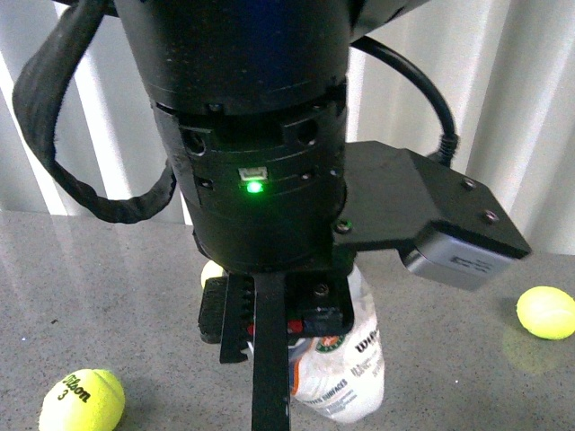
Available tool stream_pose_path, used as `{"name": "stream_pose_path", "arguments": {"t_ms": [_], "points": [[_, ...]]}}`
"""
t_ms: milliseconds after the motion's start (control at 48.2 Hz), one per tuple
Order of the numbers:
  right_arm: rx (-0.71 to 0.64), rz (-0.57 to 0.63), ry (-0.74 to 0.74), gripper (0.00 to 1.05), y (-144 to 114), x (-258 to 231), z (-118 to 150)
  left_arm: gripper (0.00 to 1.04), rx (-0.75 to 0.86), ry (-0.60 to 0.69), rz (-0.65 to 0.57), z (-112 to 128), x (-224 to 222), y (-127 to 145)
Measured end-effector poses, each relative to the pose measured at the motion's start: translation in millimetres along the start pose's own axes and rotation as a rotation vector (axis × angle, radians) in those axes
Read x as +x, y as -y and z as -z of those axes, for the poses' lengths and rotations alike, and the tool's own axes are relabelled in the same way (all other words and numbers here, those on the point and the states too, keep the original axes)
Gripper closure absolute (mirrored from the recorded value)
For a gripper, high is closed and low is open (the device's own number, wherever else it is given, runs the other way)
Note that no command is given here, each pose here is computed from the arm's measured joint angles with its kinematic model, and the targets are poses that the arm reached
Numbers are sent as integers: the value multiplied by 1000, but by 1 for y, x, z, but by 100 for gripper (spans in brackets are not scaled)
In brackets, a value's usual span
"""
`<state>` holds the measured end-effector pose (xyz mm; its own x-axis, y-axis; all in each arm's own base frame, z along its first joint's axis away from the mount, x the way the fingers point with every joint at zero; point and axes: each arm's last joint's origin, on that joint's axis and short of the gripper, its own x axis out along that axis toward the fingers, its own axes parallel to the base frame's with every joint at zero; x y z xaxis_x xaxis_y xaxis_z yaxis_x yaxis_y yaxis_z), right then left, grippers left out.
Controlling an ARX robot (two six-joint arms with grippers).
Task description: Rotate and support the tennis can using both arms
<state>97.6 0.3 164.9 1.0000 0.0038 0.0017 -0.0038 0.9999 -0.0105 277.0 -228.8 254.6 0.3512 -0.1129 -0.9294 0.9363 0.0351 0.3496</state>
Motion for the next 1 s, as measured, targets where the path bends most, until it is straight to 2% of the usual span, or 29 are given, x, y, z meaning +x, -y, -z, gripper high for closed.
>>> {"name": "stream_pose_path", "arguments": {"t_ms": [374,810,997], "points": [[0,0,0,7,0,0,0,101,261,-89,6,-15,4,18],[0,0,0,7,0,0,0,101,328,-93,13,-37,21,21],[0,0,0,7,0,0,0,101,347,-102,7,-38,22,20]]}}
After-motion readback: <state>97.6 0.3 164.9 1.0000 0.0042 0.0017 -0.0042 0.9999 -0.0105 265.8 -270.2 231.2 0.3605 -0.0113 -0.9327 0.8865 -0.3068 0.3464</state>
